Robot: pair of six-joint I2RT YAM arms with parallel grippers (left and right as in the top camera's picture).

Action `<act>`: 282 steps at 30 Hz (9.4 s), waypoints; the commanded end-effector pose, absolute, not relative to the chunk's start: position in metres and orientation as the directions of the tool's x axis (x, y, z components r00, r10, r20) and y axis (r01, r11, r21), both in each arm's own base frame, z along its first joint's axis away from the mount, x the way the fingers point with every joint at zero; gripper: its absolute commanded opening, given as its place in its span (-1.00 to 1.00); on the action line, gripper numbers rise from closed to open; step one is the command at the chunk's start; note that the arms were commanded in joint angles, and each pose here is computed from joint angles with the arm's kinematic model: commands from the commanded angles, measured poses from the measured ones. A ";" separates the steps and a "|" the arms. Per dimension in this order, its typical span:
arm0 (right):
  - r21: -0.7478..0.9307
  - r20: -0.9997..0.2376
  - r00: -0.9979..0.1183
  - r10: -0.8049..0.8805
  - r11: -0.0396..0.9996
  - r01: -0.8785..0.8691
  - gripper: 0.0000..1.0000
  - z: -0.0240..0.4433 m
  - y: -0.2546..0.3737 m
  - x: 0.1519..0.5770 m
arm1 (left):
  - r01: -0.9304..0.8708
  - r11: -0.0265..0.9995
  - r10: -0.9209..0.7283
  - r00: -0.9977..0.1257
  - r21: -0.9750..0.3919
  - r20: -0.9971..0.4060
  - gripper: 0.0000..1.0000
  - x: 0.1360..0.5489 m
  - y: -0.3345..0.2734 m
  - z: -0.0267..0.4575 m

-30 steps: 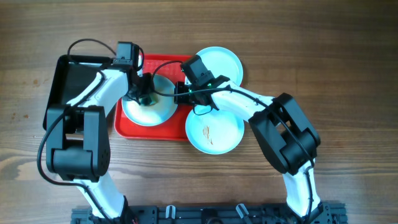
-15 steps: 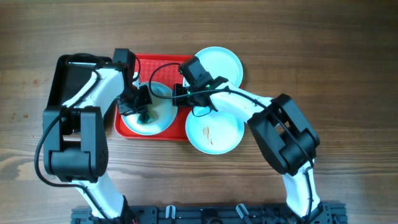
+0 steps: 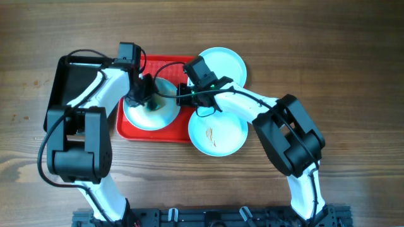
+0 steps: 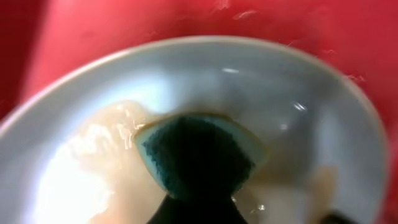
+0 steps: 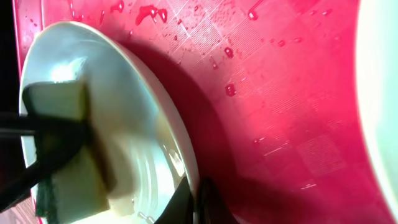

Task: Clean dirty plates on tray and stack at the side
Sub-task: 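Scrub the left plate surface with the sponge in the left gripper, then lift the sponge off the plate and move left arm back, then lift the cleaned plate with the right gripper and tilt it up, then carry the plate right and set it on the table beside the tray, then grasp the lower plate rim with the right gripper and tilt it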

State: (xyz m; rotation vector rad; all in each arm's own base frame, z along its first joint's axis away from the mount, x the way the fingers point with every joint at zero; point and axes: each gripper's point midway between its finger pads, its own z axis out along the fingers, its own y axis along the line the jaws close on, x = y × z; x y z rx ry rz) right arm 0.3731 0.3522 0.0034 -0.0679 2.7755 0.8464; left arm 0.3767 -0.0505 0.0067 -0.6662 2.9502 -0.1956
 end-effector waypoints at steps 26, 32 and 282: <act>0.515 -0.191 -0.981 0.024 0.854 -0.079 -0.91 -0.020 0.344 0.367 | -0.179 0.961 -0.213 -0.965 -0.212 -0.151 -0.92 0.404 -0.065 0.019; 0.515 -0.190 -0.982 0.025 0.853 -0.078 -0.92 -0.020 0.344 0.367 | -0.160 0.973 -0.158 -0.987 -0.166 0.026 -0.92 0.357 -0.063 0.014; 0.230 0.095 -0.995 -0.019 0.973 0.003 -0.16 0.020 0.137 0.248 | -0.151 0.939 -0.223 -0.951 -0.308 -0.213 -0.92 0.442 -0.044 0.106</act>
